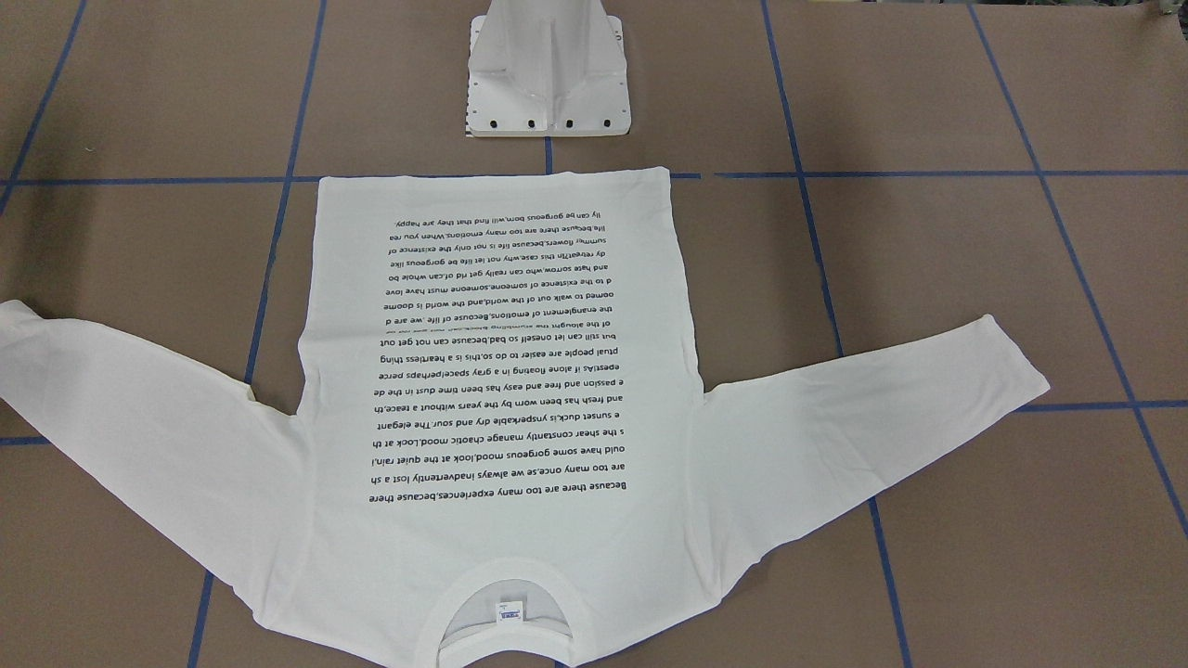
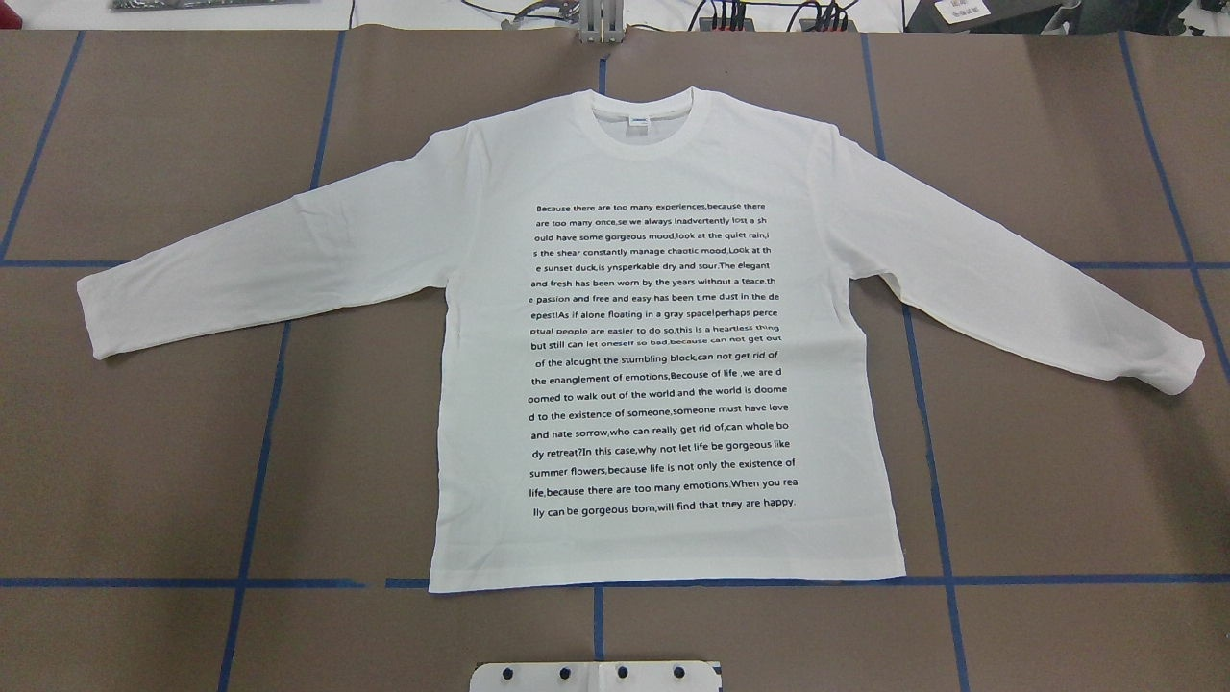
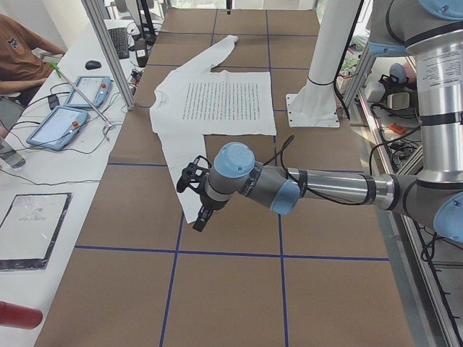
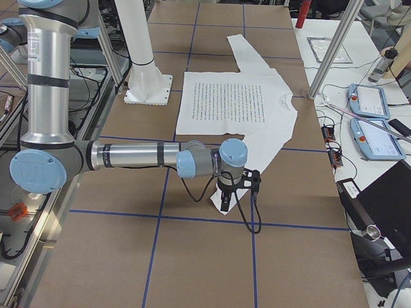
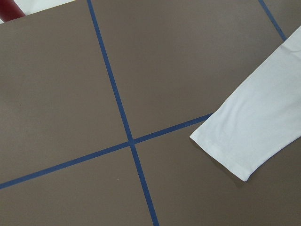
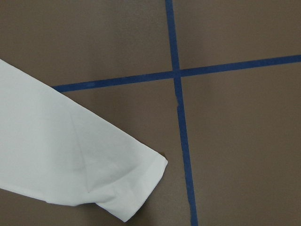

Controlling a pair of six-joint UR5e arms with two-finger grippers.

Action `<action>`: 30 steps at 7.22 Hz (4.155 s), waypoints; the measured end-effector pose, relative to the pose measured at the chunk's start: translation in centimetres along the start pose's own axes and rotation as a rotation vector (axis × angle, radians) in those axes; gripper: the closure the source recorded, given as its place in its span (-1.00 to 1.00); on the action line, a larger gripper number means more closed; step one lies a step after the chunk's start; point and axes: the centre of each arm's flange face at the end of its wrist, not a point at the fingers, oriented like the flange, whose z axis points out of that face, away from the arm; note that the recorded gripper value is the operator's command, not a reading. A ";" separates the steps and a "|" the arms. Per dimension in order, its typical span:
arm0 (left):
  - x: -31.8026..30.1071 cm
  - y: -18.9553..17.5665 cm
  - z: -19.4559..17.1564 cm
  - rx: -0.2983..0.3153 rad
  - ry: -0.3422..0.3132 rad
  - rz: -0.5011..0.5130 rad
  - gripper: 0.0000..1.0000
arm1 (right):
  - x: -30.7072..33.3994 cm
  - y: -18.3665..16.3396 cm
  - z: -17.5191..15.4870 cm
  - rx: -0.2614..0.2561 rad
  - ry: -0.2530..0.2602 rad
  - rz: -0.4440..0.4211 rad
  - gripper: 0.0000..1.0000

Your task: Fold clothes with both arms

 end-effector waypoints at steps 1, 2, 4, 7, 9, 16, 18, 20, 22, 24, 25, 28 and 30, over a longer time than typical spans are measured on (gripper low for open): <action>-0.1 0.1 0.1 -0.003 0.000 -0.002 -0.99 | -0.4 -0.2 1.4 0.011 -0.007 0.046 -0.96; -0.1 0.1 0.1 -0.005 0.000 -0.004 -0.99 | -0.8 -0.5 4.0 0.029 -0.023 0.080 -0.92; -0.1 0.1 0.2 -0.006 0.000 -0.006 -0.99 | -1.3 -0.3 8.9 0.064 -0.050 0.124 -0.82; -0.1 0.0 0.1 0.000 -0.002 0.001 -0.99 | -1.2 0.2 11.8 0.054 -0.032 0.150 -0.75; 0.1 -0.2 -0.1 0.006 -0.003 0.007 -0.99 | -0.9 0.3 12.8 0.038 -0.021 0.154 -0.59; 0.5 -0.4 -0.6 0.016 -0.005 0.016 -0.99 | -0.6 -1.0 14.4 0.015 -0.006 0.171 1.00; 0.8 -0.6 -0.9 0.023 -0.004 0.022 -0.99 | -0.6 -1.0 14.5 0.012 -0.007 0.172 1.00; 0.9 -0.6 -1.0 0.024 -0.005 0.023 -0.99 | -2.2 -1.4 13.4 0.028 -0.028 0.152 1.00; 0.9 -0.6 -1.0 0.022 -0.003 0.022 -0.99 | -4.5 -1.8 11.6 0.053 -0.056 0.126 1.00; 0.9 -0.6 -0.9 0.020 -0.002 0.020 -0.99 | -7.9 -2.2 9.1 0.080 -0.096 0.146 1.00; 0.9 -0.6 -0.9 0.020 -0.002 0.020 -0.99 | -11.5 -2.9 7.3 0.086 -0.116 0.170 1.00; 0.9 -0.6 -0.9 0.024 -0.001 0.026 -0.99 | -27.5 -7.2 1.4 0.070 -0.150 0.240 1.00; 1.0 -0.7 -1.0 0.027 -0.001 0.029 -0.99 | -42.0 -7.6 -2.2 0.045 -0.210 0.291 1.00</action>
